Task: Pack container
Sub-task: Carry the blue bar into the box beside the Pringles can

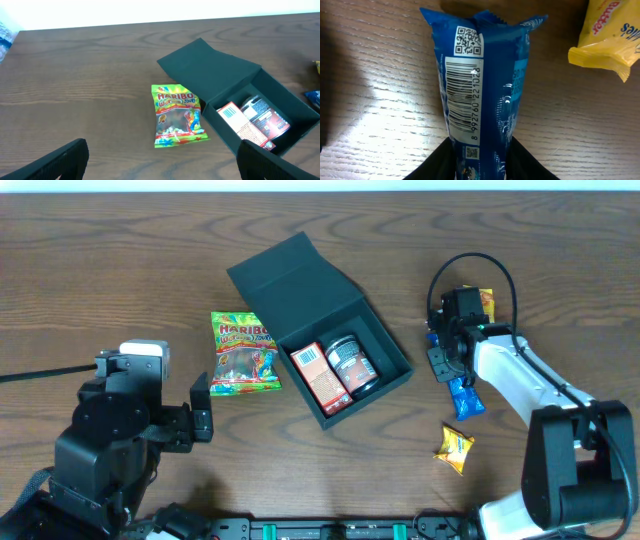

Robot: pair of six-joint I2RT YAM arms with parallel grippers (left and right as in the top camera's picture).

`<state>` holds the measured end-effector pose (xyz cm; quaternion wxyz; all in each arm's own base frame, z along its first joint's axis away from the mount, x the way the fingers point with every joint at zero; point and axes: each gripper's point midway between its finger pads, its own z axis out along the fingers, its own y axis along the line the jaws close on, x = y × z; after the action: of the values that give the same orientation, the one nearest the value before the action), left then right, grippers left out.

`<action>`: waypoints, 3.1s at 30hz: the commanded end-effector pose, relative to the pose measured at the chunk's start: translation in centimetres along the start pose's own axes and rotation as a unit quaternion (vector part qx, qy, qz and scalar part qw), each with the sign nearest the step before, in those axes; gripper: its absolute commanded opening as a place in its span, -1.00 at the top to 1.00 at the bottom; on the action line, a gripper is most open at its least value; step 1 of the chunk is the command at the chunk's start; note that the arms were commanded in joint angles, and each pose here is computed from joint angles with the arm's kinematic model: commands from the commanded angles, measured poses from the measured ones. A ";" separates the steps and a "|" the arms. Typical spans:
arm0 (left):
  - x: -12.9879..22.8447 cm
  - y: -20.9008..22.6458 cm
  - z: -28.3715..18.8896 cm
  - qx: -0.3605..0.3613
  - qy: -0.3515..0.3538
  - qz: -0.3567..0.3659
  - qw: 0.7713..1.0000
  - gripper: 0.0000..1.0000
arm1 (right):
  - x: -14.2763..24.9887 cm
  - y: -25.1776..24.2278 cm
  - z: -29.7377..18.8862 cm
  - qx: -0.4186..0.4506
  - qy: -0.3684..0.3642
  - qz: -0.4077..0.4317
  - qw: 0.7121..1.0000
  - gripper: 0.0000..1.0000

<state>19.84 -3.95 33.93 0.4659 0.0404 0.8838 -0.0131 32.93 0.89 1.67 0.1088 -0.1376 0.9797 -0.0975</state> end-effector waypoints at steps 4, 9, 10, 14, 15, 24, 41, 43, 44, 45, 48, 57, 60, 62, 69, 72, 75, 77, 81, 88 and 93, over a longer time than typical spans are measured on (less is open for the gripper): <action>-0.4 0.5 -0.3 -0.010 -0.008 0.005 1.000 -0.91 | 0.4 -0.3 0.2 0.004 0.008 0.000 1.000 0.35; -0.4 0.5 -0.3 -0.010 -0.008 0.005 1.000 -0.90 | 0.3 0.2 0.1 0.003 0.007 -0.007 1.000 0.58; -0.4 0.5 -0.3 -0.010 -0.008 0.005 1.000 -0.90 | 0.3 0.2 0.1 0.003 0.007 -0.007 1.000 0.60; -0.4 0.5 -0.3 -0.010 -0.008 0.005 1.000 -0.91 | 0.2 0.7 0.0 0.001 0.005 -0.015 1.000 0.69; -0.4 0.5 -0.3 -0.010 -0.008 0.005 1.000 -0.91 | 0.1 0.9 0.0 0.001 0.004 -0.018 1.000 0.70; -0.4 0.5 -0.3 -0.010 -0.008 0.005 1.000 -0.90 | -1.3 1.5 -2.5 0.002 -0.032 -0.027 0.999 0.72; -0.4 0.5 -0.3 -0.010 -0.008 0.005 1.000 -0.91 | -5.4 2.3 -13.2 -0.013 -0.133 -0.048 0.990 0.73; -0.4 0.5 -0.3 -0.010 -0.008 0.005 1.000 -0.91 | -6.0 2.6 -14.4 -0.023 -0.140 -0.052 0.988 0.73; -0.4 0.5 -0.3 -0.010 -0.008 0.005 1.000 -0.90 | -6.5 3.0 -15.2 -0.028 -0.148 -0.057 0.987 0.73; -0.4 0.5 -0.3 -0.010 -0.008 0.005 1.000 -0.91 | -6.7 3.2 -15.6 -0.030 -0.152 -0.060 0.986 0.73; -0.4 0.5 -0.3 -0.010 -0.007 0.005 1.000 -0.90 | -7.4 5.1 -16.1 -0.050 -0.158 -0.081 0.983 0.71; -0.4 0.5 -0.3 -0.010 -0.008 0.005 1.000 -0.91 | -8.7 10.3 -15.2 -0.103 -0.134 -0.132 0.977 0.75; -0.4 0.5 -0.3 -0.010 -0.008 0.005 1.000 -0.91 | -9.6 11.4 -14.3 -0.115 -0.125 -0.139 0.976 0.74; -0.4 0.5 -0.3 -0.010 -0.008 0.005 1.000 -0.91 | -10.1 11.9 -14.0 -0.116 -0.122 -0.143 0.975 0.73; -0.4 0.5 -0.3 -0.010 -0.008 0.005 1.000 -0.91 | -10.8 13.3 -13.5 -0.119 -0.123 -0.156 0.973 0.69; -0.4 0.5 -0.3 -0.010 -0.008 0.005 1.000 -0.91 | -10.6 13.5 -12.4 -0.119 -0.106 -0.158 0.974 0.70; -0.4 0.5 -0.3 -0.010 -0.008 0.005 1.000 -0.91 | -10.3 13.8 -11.2 -0.119 -0.090 -0.161 0.976 0.71; -0.4 0.5 -0.3 -0.010 -0.008 0.005 1.000 -0.91 | -10.2 14.0 -10.2 -0.119 -0.078 -0.162 0.976 0.71; -0.4 0.5 -0.3 -0.010 -0.008 0.005 1.000 -0.91 | -10.2 14.4 -8.7 -0.120 -0.066 -0.164 0.977 0.70; -0.4 0.5 -0.3 -0.010 -0.008 0.005 1.000 -0.91 | -10.3 14.9 -6.8 -0.119 -0.054 -0.165 0.978 0.72; -0.4 0.5 -0.3 -0.010 -0.008 0.005 1.000 -0.91 | -11.0 15.4 -5.3 -0.119 -0.058 -0.164 0.977 0.70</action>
<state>19.83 -3.95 33.92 0.4657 0.0406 0.8839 -0.0130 37.59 18.92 5.45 0.1249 -0.3150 0.9408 0.0078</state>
